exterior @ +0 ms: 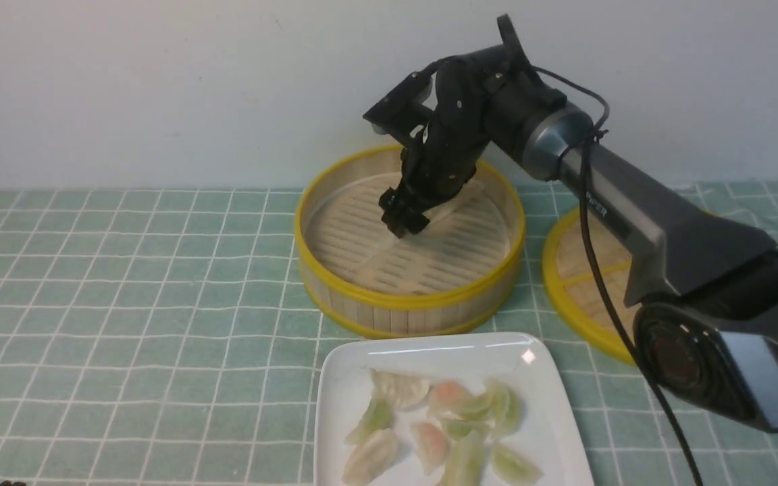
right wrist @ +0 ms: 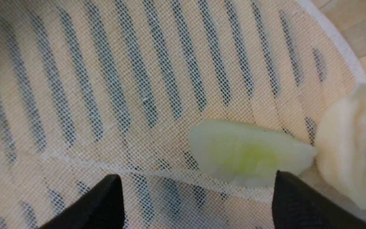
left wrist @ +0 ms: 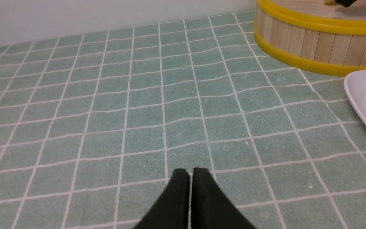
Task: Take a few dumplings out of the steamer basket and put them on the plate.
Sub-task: Use the right arm to grab a dumpling from inside the steamer, then use the right arm to put the dumpling into the plate, then use the right arm to grab a dumpling from inside the steamer
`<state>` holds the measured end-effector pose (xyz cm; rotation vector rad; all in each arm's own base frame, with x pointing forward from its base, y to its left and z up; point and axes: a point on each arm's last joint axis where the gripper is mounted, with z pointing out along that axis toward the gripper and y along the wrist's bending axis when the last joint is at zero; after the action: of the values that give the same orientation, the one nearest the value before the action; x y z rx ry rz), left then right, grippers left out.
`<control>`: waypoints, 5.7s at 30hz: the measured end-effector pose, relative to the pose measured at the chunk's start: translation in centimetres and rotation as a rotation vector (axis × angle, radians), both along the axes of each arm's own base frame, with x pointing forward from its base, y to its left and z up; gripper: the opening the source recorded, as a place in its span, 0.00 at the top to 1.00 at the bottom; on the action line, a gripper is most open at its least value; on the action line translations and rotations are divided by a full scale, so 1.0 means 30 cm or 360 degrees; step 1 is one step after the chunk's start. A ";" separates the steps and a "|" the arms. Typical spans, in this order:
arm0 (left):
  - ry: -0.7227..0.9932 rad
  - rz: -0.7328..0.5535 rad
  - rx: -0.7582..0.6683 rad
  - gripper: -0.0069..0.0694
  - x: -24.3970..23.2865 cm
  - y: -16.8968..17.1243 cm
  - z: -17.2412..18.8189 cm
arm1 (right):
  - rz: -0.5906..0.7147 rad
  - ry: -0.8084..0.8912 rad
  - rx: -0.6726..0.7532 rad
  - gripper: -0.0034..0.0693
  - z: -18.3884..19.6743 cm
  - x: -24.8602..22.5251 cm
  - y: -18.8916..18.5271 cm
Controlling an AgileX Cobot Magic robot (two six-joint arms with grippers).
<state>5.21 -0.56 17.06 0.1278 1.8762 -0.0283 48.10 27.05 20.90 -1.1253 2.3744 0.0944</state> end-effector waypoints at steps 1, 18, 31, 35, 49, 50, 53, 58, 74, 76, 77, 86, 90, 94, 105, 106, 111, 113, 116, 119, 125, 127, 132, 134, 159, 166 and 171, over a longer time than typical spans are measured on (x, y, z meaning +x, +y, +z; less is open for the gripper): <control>0.0000 0.0000 0.0000 0.92 0.000 0.000 0.000 | -0.0015 -0.0045 0.0012 0.20 0.054 -0.007 -0.007; 0.0000 0.0000 0.0000 0.92 0.000 0.000 0.000 | 0.0440 -0.0325 -0.0354 0.54 -0.026 0.084 -0.088; 0.0000 0.0000 0.0000 0.92 0.000 0.000 0.000 | 0.0401 -0.0418 -0.0314 0.55 -0.144 0.148 -0.107; 0.0000 0.0000 0.0000 0.92 0.000 0.000 0.000 | 0.0394 -0.0413 -0.0302 0.64 -0.155 0.152 -0.111; 0.0000 0.0000 0.0000 0.92 0.000 0.000 0.000 | 0.0214 -0.0200 -0.0199 0.67 0.085 0.059 -0.146; 0.0000 0.0000 0.0000 0.92 0.000 0.000 0.000 | 0.0167 -0.0218 -0.0149 0.67 0.134 0.048 -0.149; 0.0000 0.0000 0.0000 0.92 0.000 0.000 0.000 | 0.0031 -0.0259 0.0022 0.67 0.267 0.011 -0.155; 0.0000 0.0000 0.0000 0.92 0.000 0.000 0.000 | -0.0139 -0.0254 0.0242 0.67 0.434 -0.068 -0.177; 0.0000 0.0000 0.0000 0.92 0.000 0.000 0.000 | 0.0062 0.0739 -0.0005 0.67 0.171 -0.746 -0.180; 0.0000 0.0000 0.0000 0.92 0.000 0.000 0.000 | 0.0060 0.0815 -0.0045 0.67 0.125 -0.783 -0.174; 0.0000 0.0000 0.0000 0.92 0.000 0.000 0.000 | 0.0055 0.0873 -0.0084 0.67 0.089 -0.814 -0.171; 0.0000 0.0000 0.0000 0.92 0.000 0.000 0.000 | -0.0042 0.0916 -0.0119 0.62 -0.006 -0.829 -0.157; 0.0000 0.0000 0.0000 0.92 0.000 0.000 0.000 | -0.0051 0.0884 -0.0097 0.45 -0.018 -0.817 -0.149; 0.0000 0.0000 0.0000 0.92 0.000 0.000 0.000 | -0.0040 0.0851 -0.0107 0.28 -0.008 -0.804 -0.145; 0.0000 0.0000 0.0000 0.92 0.000 0.000 0.000 | -0.0377 0.0028 0.0139 0.25 0.366 -0.445 -0.127; 0.0000 0.0000 0.0000 0.92 0.000 0.000 0.000 | -0.0420 0.0006 0.0191 0.25 0.395 -0.404 -0.129; 0.0000 0.0000 0.0000 0.92 0.000 0.000 0.000 | -0.0510 0.0058 0.0286 0.25 0.358 -0.223 -0.080; 0.0000 0.0000 0.0000 0.92 0.000 0.000 0.000 | -0.0533 0.0039 0.0324 0.25 0.338 -0.171 -0.050; 0.0000 0.0000 0.0000 0.92 0.000 0.000 0.000 | -0.0575 0.0026 0.0361 0.25 0.282 -0.112 -0.017; 0.0000 0.0000 0.0000 0.92 0.000 0.000 0.000 | -0.0667 0.0000 0.0360 0.25 0.184 -0.046 0.009; 0.0000 0.0000 0.0000 0.92 0.000 0.000 0.000 | -0.0729 0.0022 0.0267 0.26 0.027 0.004 0.022; 0.0000 0.0000 0.0000 0.92 0.000 0.000 0.000 | -0.0732 0.0028 0.0256 0.26 -0.004 0.011 0.025; 0.0000 0.0000 0.0000 0.92 0.000 0.000 0.000 | -0.0737 0.0060 0.0211 0.26 -0.056 0.016 0.027; 0.0000 0.0000 0.0000 0.92 0.000 0.000 0.000 | -0.0738 0.0060 0.0210 0.26 -0.056 0.016 0.026; 0.0000 0.0000 0.0000 0.92 0.000 0.000 0.000 | -0.0799 0.0014 0.0125 0.50 -0.130 0.038 0.015; 0.0000 0.0000 0.0000 0.92 0.000 0.000 0.000 | -0.0795 0.0027 0.0136 0.62 -0.102 0.033 0.016; 0.0000 0.0000 0.0000 0.92 0.000 0.000 0.000 | -0.0721 0.0050 0.0332 0.62 0.005 0.014 0.041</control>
<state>5.21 -0.56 17.06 0.1278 1.8762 -0.0283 48.52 28.29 21.05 -0.4781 2.5160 0.1968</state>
